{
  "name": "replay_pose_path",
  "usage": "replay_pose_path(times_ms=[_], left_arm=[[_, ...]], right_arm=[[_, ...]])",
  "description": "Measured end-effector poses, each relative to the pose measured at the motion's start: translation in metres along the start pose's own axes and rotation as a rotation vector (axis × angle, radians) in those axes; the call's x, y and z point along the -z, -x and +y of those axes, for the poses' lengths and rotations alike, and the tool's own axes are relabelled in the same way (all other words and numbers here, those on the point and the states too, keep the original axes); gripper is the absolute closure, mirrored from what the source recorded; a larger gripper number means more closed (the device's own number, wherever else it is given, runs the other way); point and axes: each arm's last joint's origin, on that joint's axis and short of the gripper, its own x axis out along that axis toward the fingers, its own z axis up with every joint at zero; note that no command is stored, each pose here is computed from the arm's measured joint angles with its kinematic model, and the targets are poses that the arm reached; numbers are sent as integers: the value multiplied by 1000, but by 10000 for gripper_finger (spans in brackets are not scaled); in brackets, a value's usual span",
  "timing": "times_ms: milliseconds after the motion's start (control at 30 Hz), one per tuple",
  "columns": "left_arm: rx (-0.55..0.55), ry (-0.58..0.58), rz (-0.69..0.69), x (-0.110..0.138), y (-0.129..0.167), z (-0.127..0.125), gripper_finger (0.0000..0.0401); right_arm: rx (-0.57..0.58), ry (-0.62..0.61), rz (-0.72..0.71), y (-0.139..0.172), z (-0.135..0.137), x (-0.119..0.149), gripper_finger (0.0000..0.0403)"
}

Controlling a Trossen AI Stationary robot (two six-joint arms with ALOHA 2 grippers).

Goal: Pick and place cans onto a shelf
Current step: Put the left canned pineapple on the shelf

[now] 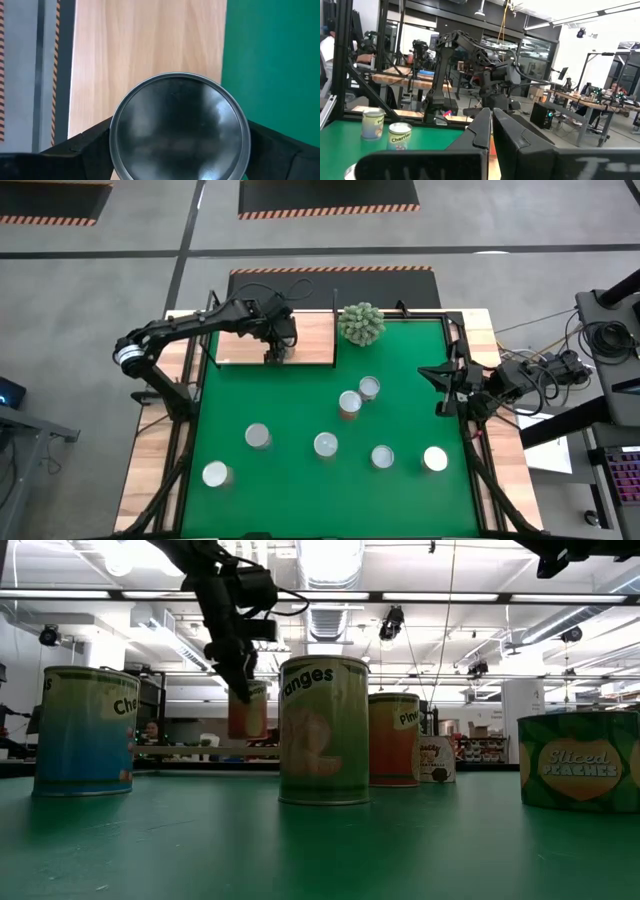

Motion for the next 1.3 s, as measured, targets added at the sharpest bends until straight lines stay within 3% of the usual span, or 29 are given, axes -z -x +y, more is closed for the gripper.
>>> replay_pose_path(times_ms=[500, 900, 1300], left_arm=[[-15, -9, -11, -2, -1, 1, 65], [4, -8, 2, -14, 24, 2, 65], [11, -8, 16, -9, 8, -2, 65]], right_arm=[[0, 0, -1, 0, 0, 0, 394], [1, 0, -1, 0, 0, 0, 394], [1, 0, -1, 0, 0, 0, 394]])
